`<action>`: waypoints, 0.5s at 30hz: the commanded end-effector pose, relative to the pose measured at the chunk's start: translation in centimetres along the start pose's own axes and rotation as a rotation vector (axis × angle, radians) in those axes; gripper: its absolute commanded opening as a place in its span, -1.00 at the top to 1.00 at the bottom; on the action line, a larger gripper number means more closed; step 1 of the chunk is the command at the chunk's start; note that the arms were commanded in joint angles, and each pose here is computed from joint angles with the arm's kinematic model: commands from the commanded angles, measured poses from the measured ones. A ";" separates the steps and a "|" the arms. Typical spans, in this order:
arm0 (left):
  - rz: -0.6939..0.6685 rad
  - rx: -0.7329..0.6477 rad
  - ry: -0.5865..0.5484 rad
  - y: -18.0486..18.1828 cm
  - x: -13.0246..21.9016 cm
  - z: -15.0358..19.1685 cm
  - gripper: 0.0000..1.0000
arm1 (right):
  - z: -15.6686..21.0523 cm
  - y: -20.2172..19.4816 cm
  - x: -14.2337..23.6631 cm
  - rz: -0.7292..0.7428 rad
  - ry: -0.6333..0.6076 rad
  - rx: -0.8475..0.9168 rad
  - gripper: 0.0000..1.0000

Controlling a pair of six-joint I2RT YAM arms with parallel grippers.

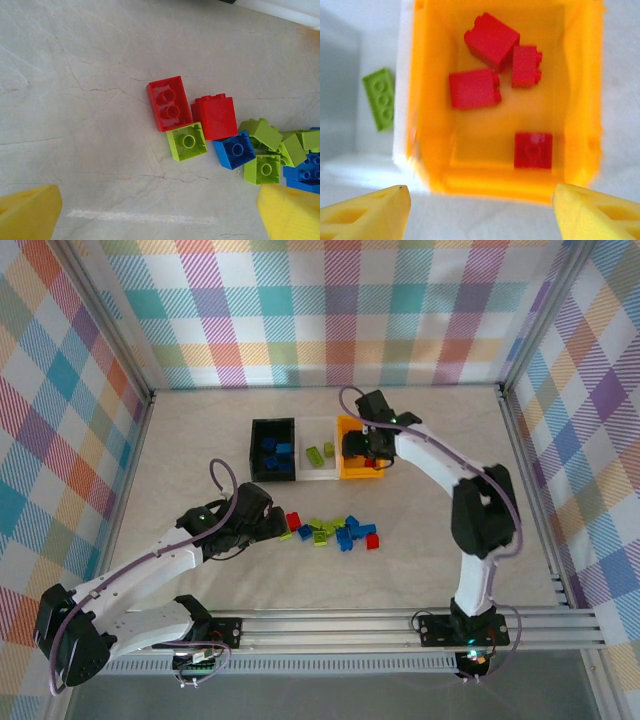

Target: Sort the legos into containers by color

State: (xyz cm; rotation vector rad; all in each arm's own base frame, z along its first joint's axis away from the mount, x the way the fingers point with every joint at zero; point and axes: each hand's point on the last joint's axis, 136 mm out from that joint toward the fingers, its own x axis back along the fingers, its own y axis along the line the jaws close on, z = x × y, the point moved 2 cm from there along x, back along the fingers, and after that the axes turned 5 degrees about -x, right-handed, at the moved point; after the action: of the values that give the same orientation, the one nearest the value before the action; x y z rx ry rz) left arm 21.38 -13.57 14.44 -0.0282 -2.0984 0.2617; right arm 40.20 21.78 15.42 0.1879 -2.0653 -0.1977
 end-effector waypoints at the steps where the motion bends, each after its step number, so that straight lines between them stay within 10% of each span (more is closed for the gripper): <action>1: -0.015 0.003 0.011 0.6 0.1 0.5 -1.00 | 3.7 0.6 3.2 -0.066 0.012 0.018 -0.55; 15: -0.033 0.010 0.026 0.9 -0.8 0.9 -1.00 | 23.9 -3.8 4.1 0.009 0.342 0.112 -0.61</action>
State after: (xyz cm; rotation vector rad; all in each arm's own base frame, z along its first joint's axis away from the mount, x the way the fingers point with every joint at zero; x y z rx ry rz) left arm 21.26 -13.45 14.03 -0.0229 -2.0922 0.2552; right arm 18.24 18.82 7.39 0.2983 -1.7583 0.0048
